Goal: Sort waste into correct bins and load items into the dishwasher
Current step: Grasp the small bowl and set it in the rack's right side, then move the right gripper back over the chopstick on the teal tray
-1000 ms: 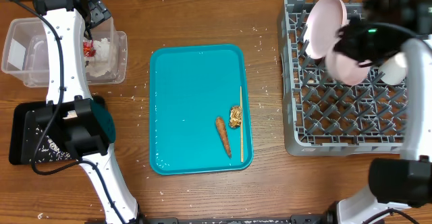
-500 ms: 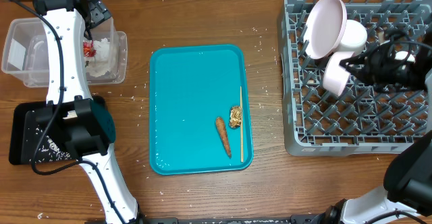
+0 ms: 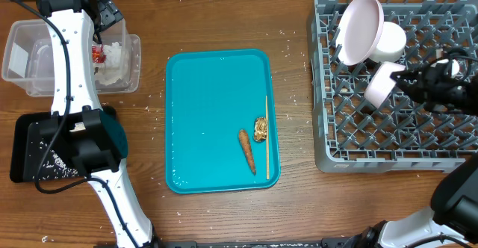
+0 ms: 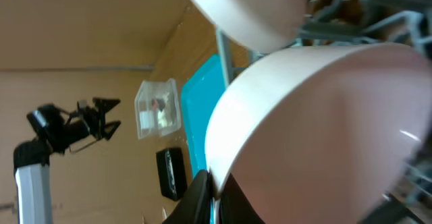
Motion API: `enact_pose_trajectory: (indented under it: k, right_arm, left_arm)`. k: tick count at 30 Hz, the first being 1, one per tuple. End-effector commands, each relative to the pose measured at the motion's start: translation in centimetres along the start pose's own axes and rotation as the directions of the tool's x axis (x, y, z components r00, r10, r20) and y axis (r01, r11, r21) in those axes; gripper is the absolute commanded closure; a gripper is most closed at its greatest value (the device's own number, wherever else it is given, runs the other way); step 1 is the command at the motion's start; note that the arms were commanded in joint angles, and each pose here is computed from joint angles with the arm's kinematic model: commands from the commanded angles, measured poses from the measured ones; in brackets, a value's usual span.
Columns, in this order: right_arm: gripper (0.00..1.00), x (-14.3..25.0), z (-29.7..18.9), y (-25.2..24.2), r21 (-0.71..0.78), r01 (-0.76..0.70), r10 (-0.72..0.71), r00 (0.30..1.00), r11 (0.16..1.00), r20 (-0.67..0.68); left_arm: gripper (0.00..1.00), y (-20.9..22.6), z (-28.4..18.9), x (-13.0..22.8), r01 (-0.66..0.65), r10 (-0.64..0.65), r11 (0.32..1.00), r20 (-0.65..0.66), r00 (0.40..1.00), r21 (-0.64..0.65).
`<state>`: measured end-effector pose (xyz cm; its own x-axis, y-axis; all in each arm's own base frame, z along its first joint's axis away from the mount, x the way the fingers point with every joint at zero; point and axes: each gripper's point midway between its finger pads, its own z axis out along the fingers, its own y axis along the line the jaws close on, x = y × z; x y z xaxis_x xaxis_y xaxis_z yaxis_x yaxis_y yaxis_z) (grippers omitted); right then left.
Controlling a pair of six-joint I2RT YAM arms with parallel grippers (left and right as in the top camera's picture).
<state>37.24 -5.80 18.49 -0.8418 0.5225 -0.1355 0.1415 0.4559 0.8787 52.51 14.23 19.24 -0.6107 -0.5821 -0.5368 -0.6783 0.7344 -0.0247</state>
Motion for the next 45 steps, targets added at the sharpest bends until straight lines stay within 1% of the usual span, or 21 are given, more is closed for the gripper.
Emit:
enact_pose_trajectory:
  k: [1,3,5,7,10,11,12,14,15,17,20,24,27,31,34,35,37,39,43,45]
  right_arm:
    - [0.93,0.3,-0.4,-1.6,0.116,-0.041,0.041,0.999,0.992,0.006]
    - [0.91,0.3,-0.6,-2.8,0.189,-0.102,0.100,0.995,0.977,0.019]
    - [0.90,0.1,-1.0,-3.5,0.244,-0.133,0.128,0.991,0.961,0.036]
    - [0.90,0.0,-2.0,-4.7,0.356,-0.161,0.150,0.987,0.920,0.059]
    - [0.87,-0.6,-4.8,-6.4,0.542,-0.250,0.200,0.968,0.802,0.151]
    - [0.85,-0.8,-6.1,-6.9,0.602,-0.299,0.220,0.954,0.740,0.204]
    - [0.83,-0.8,-7.0,-7.1,0.636,-0.331,0.229,0.943,0.697,0.240]
    - [0.79,-0.8,-8.9,-7.2,0.688,-0.375,0.230,0.927,0.621,0.297]
    - [0.76,-0.7,-9.6,-7.2,0.707,-0.392,0.229,0.920,0.589,0.318]
    - [0.69,-0.3,-10.6,-7.2,0.729,-0.417,0.233,0.909,0.542,0.346]
    - [0.67,0.4,-11.8,-7.3,0.745,-0.471,0.257,0.882,0.472,0.395]
    - [0.67,1.5,-11.8,-6.5,0.756,-0.469,0.289,0.882,0.456,0.373]
    - [0.66,2.2,-11.3,-5.3,0.770,-0.438,0.277,0.898,0.464,0.343]
    - [0.66,2.0,-10.3,-3.3,0.778,-0.376,0.201,0.927,0.504,0.317]
    - [0.67,0.5,-8.7,-1.8,0.770,-0.307,0.107,0.948,0.559,0.300]
    - [0.66,-0.5,-7.7,-1.2,0.770,-0.258,0.048,0.958,0.584,0.284]
    - [0.67,-1.5,-6.4,-0.9,0.769,-0.213,-0.003,0.963,0.603,0.269]
    - [0.73,-2.0,-4.9,-1.3,0.771,-0.185,-0.021,0.968,0.610,0.249]
    - [0.88,-2.1,-2.4,-3.6,0.788,-0.168,0.010,0.979,0.593,0.201]
    - [0.90,-1.9,-1.7,-4.9,0.798,-0.173,0.041,0.982,0.578,0.183]
  left_arm:
    - [0.00,0.2,-1.1,-0.9,0.020,-0.020,1.000,0.035,0.999,0.003]
    - [0.00,0.2,-1.1,-0.9,0.020,-0.020,1.000,0.035,0.999,0.003]
    - [0.00,0.2,-1.1,-0.9,0.020,-0.020,1.000,0.035,0.999,0.003]
    - [0.00,0.2,-1.1,-0.9,0.020,-0.020,1.000,0.035,0.999,0.003]
    - [0.00,0.2,-1.1,-0.9,0.020,-0.020,1.000,0.035,0.999,0.003]
    - [0.00,0.2,-1.1,-0.9,0.020,-0.020,1.000,0.035,0.999,0.003]
    - [0.00,0.2,-1.1,-0.9,0.020,-0.020,1.000,0.035,0.999,0.003]
    - [0.00,0.2,-1.1,-0.9,0.020,-0.020,1.000,0.035,0.999,0.003]
    - [0.00,0.2,-1.1,-0.9,0.020,-0.020,1.000,0.035,0.999,0.003]
    - [0.00,0.2,-1.1,-0.9,0.020,-0.020,1.000,0.035,0.999,0.003]
    - [0.00,0.2,-1.1,-0.9,0.020,-0.020,1.000,0.035,0.999,0.003]
    - [0.00,0.2,-1.1,-0.9,0.020,-0.020,1.000,0.035,0.999,0.003]
    - [0.00,0.2,-1.1,-0.9,0.020,-0.020,1.000,0.035,0.999,0.003]
    - [0.00,0.2,-1.1,-0.9,0.020,-0.020,1.000,0.035,0.999,0.003]
    - [0.00,0.2,-1.1,-0.9,0.020,-0.020,1.000,0.035,0.999,0.003]
    - [0.00,0.2,-1.1,-0.9,0.020,-0.020,1.000,0.035,0.999,0.003]
    - [0.00,0.2,-1.1,-0.9,0.020,-0.020,1.000,0.035,0.999,0.003]
    - [0.00,0.2,-1.1,-0.9,0.020,-0.020,1.000,0.035,0.999,0.003]
    - [0.00,0.2,-1.1,-0.9,0.020,-0.020,1.000,0.035,0.999,0.003]
    - [0.00,0.2,-1.1,-0.9,0.020,-0.020,1.000,0.035,0.999,0.003]
